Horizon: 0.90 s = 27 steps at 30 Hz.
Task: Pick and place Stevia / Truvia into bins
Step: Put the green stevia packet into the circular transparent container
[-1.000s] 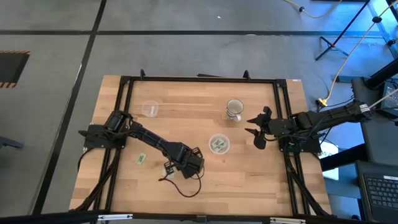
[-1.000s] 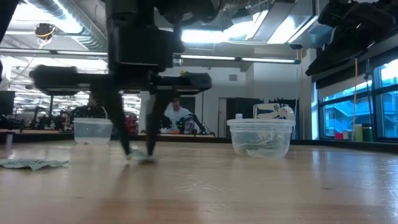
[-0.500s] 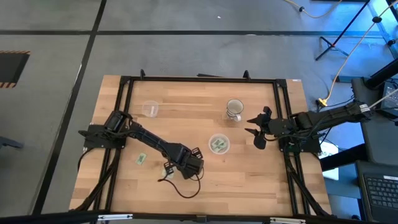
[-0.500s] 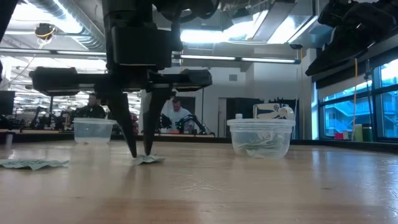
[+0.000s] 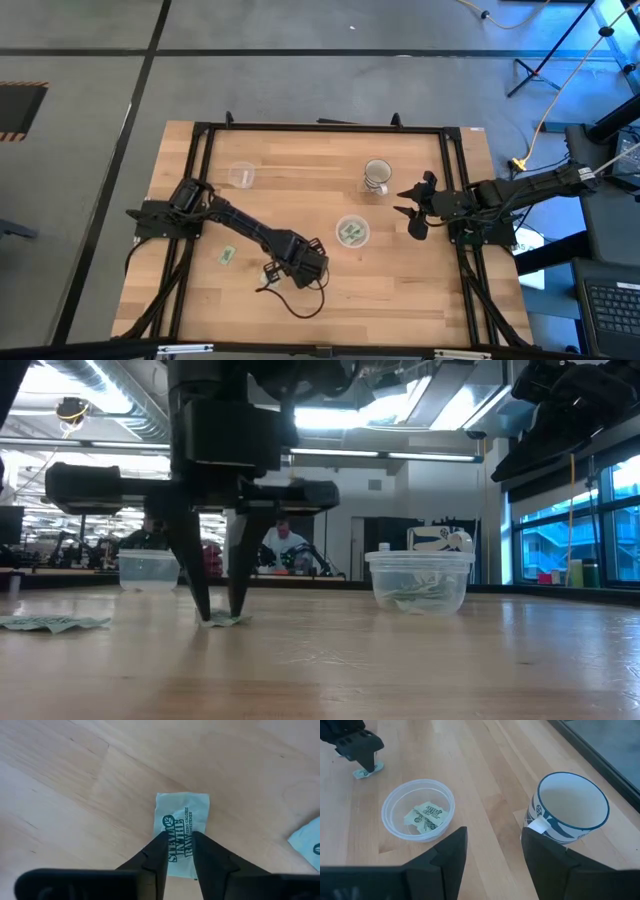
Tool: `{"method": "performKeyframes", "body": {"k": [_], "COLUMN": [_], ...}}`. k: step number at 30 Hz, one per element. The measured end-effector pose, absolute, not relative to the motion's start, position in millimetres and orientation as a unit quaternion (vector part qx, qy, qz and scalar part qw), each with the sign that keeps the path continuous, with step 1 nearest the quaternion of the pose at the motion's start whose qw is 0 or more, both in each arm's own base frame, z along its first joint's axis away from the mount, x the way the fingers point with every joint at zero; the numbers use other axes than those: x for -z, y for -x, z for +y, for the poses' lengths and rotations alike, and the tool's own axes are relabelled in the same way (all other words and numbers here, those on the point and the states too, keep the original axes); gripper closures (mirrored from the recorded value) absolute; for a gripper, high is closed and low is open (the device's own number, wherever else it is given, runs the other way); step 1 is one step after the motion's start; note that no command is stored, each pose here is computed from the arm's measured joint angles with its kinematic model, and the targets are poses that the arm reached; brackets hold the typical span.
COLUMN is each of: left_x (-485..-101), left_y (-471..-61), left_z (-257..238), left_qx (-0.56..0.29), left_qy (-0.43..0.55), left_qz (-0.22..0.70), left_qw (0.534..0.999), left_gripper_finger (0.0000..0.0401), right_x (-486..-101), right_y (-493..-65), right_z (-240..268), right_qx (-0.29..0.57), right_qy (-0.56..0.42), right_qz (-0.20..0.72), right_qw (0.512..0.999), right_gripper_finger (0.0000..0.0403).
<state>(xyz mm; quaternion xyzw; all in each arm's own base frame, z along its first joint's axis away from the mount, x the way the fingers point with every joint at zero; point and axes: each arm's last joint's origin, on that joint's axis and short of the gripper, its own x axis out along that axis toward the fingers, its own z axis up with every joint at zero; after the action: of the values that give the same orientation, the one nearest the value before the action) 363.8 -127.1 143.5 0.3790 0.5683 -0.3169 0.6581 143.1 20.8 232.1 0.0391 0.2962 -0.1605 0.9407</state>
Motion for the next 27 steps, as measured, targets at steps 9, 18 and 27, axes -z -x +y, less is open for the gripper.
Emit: {"method": "performKeyframes", "body": {"k": [9,18,27], "left_x": [-143.0,-143.8,-144.9], "left_y": [-364.0,-364.6,-364.4], "left_z": [-126.0,-125.4,-124.1], "left_qx": [0.323,0.308,0.292], "left_qy": [-0.369,-0.383,-0.387], "left_qz": [0.570,0.571,0.577], "left_qw": [0.660,0.658,0.657], "left_gripper_finger": [0.0363,0.0390,0.0394], "right_x": [-232.1,-232.1,-232.1], "right_y": [-143.1,-143.1,-143.2], "right_z": [20.8,20.8,20.8], "right_qx": [0.161,0.161,0.161], "right_qy": [-0.041,-0.041,-0.041], "right_qz": [0.296,0.296,0.296], "right_qw": [0.941,0.941,0.941], "right_gripper_finger": [0.0211,0.0211,0.0211]}}
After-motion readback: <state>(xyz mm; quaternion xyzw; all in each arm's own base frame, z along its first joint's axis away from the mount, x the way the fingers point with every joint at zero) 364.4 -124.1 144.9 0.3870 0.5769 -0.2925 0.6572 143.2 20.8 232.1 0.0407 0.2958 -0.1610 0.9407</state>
